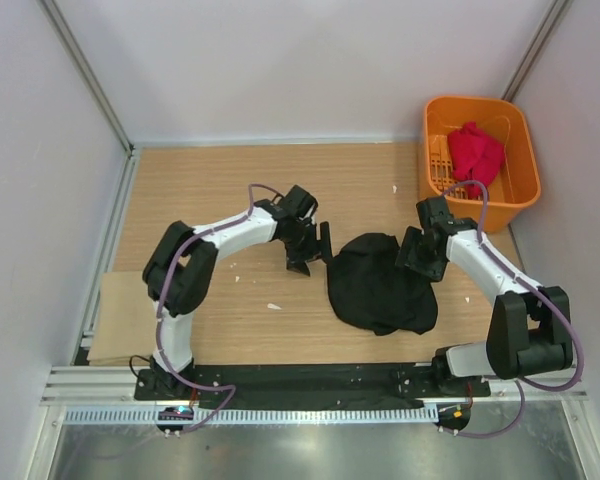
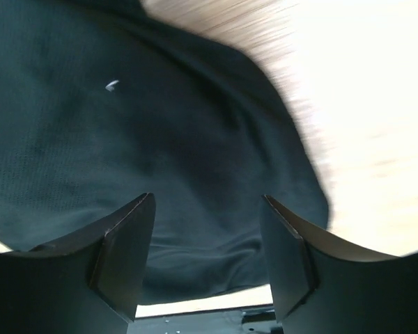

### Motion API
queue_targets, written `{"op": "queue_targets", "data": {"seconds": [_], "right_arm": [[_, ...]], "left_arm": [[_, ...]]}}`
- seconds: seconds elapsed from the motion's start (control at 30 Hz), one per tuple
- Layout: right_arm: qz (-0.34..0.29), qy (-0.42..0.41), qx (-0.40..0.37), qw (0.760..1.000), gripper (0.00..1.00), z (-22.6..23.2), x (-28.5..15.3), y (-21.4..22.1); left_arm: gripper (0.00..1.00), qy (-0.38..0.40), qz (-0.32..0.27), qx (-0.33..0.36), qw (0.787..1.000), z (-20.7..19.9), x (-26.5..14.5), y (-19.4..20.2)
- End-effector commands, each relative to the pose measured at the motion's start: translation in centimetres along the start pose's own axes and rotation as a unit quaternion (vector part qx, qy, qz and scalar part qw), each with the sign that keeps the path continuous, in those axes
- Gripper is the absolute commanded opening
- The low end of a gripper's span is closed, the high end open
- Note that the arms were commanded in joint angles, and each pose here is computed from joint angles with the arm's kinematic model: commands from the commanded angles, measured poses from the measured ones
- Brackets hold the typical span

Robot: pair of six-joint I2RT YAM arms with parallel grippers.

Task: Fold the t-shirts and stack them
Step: Flatten the tshirt out

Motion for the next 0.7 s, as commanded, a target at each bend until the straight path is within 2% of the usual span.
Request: {"op": "queue_targets", "data": {"seconds": [0.0,0.13,0.17,0.27,0.33,0.43,0.47,0.5,0.6,0.63,0.67], "right_arm": [[-0.003,-0.075,-0.009,0.997,0.67,2.2,0.5,-0.4],[0.004,-0.068,-0.010,0.998,0.63,1.6,1.9,0.4],[0.006,-0.066,-0.010,0.998,0.56,1.5,2.0,0.5],[-0.004,-0.074,-0.004,0.997,0.48,1.3,2.2,0.7],[-0.006,-0.079,-0.006,0.997,0.44,1.1,2.4,0.9],[-0.009,-0.087,-0.009,0.996,0.26,1.3,2.0,0.8],[-0.012,-0.092,-0.009,0.996,0.09,1.4,1.7,0.8],[-0.017,-0.097,-0.008,0.995,0.01,1.7,1.2,0.4],[-0.039,-0.120,-0.014,0.992,0.01,2.5,-2.5,-0.6],[-0.046,-0.130,-0.018,0.990,0.01,2.7,-3.9,-0.9],[-0.057,-0.140,-0.021,0.988,0.01,2.3,-6.3,-0.6]], "left_arm": [[0.73,0.029,0.000,0.005,1.000,-1.6,1.6,-0.9],[0.63,0.035,0.027,0.002,0.999,-1.7,4.2,0.2],[0.55,0.041,0.028,0.005,0.999,-1.8,4.8,0.2],[0.38,0.045,0.025,0.010,0.999,-2.1,5.4,0.2],[0.32,0.053,0.018,0.017,0.998,-2.2,5.4,0.1],[0.11,0.061,-0.002,0.034,0.998,-2.8,4.6,-0.4],[0.00,0.060,-0.008,0.040,0.997,-2.9,4.2,-0.6],[0.00,0.056,-0.018,0.045,0.997,-3.0,3.5,-0.8],[0.00,0.036,-0.061,0.076,0.995,-4.1,-0.9,-1.3],[0.00,0.028,-0.105,0.099,0.989,-5.1,-4.3,-1.8],[0.00,0.016,-0.104,0.106,0.989,-5.2,-5.8,-1.0]]}}
Point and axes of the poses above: each gripper's point midway between its finger pads, its own x axis out along the fingers, its own z axis along the line the jaws close on, y = z × x, the point moved 5 cm from there along -x, back along the fingers, and after that the axes turned 15 degrees about x, right-handed, at the moved point
